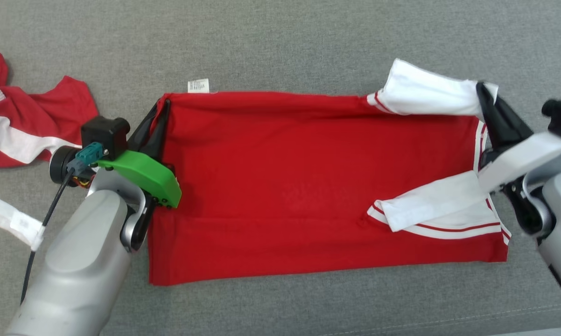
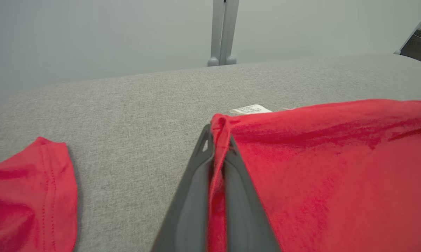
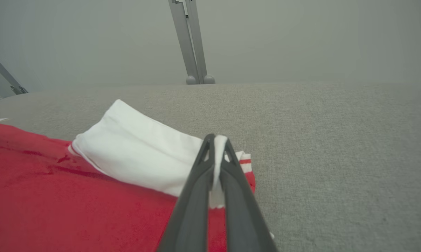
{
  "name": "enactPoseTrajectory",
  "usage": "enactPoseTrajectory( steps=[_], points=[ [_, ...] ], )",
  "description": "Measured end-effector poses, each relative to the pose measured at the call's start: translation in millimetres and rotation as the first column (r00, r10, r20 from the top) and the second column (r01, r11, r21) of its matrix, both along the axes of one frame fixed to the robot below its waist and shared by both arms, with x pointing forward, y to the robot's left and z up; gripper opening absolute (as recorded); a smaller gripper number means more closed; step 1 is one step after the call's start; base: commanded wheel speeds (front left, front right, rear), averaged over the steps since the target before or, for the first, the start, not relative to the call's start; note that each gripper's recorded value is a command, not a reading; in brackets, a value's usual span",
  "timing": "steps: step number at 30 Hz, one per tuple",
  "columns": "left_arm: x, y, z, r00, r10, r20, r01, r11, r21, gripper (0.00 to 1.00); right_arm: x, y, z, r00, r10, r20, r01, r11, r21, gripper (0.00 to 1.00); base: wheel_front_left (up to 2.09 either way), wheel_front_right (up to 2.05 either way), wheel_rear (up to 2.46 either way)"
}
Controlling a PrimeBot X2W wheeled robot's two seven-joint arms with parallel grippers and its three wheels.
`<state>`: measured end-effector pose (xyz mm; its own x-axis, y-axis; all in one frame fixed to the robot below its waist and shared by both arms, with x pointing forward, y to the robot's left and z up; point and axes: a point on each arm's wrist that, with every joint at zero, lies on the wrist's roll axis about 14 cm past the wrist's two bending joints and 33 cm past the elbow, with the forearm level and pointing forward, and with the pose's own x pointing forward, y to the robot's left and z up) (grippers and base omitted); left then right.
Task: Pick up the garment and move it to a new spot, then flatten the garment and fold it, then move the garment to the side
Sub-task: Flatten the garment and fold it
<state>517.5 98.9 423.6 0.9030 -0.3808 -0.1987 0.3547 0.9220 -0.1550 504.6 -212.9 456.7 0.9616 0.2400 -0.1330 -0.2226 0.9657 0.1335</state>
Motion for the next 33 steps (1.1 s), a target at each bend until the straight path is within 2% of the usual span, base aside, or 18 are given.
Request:
enactPoseTrajectory(
  steps=[6, 22, 23, 24, 25, 33],
  points=[
    [-18.8, 0.9, -0.6, 1.0, -0.01, 0.026, 0.009, 1.0, 0.028, 0.0, -35.0, 2.1, -22.5, 0.998, -0.034, -0.047, 0.036, 0.999, 0.03, 0.0, 0.0, 0.0, 0.0],
    [-61.6, 5.0, -8.1, 0.999, 0.017, 0.039, -0.019, 0.999, 0.046, 0.0, -81.9, 0.0, -54.6, 0.984, -0.11, -0.138, 0.122, 0.989, 0.083, 0.0, 0.0, 0.0, 0.0],
    [-63.3, 7.0, -7.5, 0.999, 0.028, 0.043, -0.03, 0.998, 0.054, 0.98, -86.4, 0.5, -57.2, 0.983, -0.113, -0.148, 0.126, 0.988, 0.086, 0.0, 0.0, 0.0, 0.0],
    [-64.1, 9.1, -5.2, 0.998, 0.04, 0.052, -0.043, 0.998, 0.056, 1.0, -89.7, 1.6, -58.1, 0.982, -0.115, -0.152, 0.13, 0.987, 0.092, 0.24, 0.0, 0.0, 0.0],
    [-64.6, 10.0, -2.1, 0.997, 0.052, 0.06, -0.055, 0.997, 0.048, 1.0, -91.8, 3.0, -58.0, 0.982, -0.115, -0.153, 0.13, 0.987, 0.097, 1.0, 0.0, 0.0, 0.0],
    [-77.7, 37.5, 33.8, 0.965, 0.208, 0.162, -0.209, 0.978, -0.015, 1.0, -96.8, -8.7, -36.3, 0.984, -0.153, -0.09, 0.161, 0.982, 0.101, 1.0, 0.0, 0.0, 0.0]
  ],
)
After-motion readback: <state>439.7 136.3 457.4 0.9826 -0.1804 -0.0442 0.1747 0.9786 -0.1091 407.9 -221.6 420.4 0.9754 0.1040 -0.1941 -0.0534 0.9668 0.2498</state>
